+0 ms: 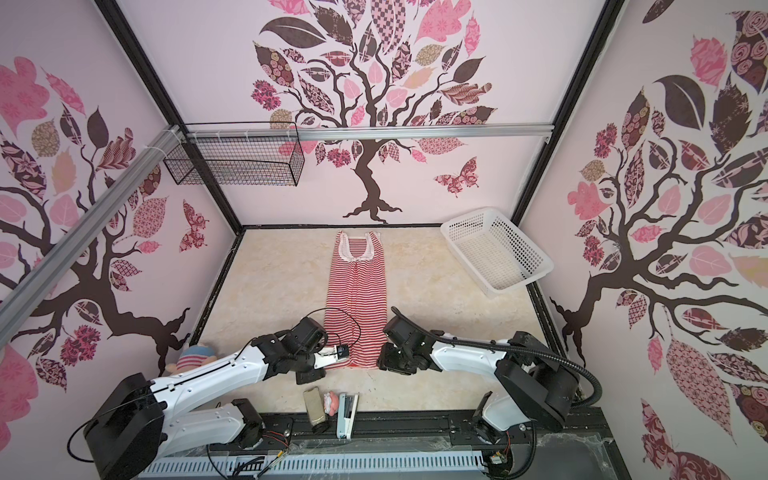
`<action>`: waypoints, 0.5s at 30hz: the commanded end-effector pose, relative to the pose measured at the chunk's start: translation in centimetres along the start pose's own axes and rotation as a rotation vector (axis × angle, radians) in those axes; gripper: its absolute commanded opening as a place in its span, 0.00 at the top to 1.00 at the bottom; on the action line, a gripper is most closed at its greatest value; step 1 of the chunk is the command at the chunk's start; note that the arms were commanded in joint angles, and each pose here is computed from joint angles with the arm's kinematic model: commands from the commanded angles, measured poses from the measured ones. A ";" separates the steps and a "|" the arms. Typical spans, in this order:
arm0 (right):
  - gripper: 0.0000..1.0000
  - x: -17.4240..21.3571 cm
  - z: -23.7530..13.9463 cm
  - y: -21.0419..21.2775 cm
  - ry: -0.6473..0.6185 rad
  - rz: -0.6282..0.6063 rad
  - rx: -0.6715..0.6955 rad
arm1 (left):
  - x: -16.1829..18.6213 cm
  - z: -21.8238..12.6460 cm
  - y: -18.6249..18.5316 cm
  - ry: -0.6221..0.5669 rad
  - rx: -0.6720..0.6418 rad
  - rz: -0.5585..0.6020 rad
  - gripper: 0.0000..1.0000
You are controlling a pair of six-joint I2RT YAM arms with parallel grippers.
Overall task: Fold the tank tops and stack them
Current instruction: 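Grasp the near hem corners of the striped top with both grippers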
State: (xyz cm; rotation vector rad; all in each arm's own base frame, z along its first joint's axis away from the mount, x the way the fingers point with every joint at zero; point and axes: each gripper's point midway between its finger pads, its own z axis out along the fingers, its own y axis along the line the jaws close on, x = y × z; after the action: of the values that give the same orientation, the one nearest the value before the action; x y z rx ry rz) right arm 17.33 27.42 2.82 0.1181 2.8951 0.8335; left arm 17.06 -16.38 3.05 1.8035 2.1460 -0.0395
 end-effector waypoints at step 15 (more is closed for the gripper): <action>0.75 0.7 1.3 -1.1 0.035 0.023 0.019 | 0.6 1.6 -0.1 0.018 -0.008 0.007 0.55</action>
State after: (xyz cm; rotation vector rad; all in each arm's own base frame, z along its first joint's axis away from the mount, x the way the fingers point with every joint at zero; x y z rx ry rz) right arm 17.54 28.05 2.30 0.1314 2.8944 0.8694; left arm 17.41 -16.50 1.92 1.7956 2.1392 -0.0274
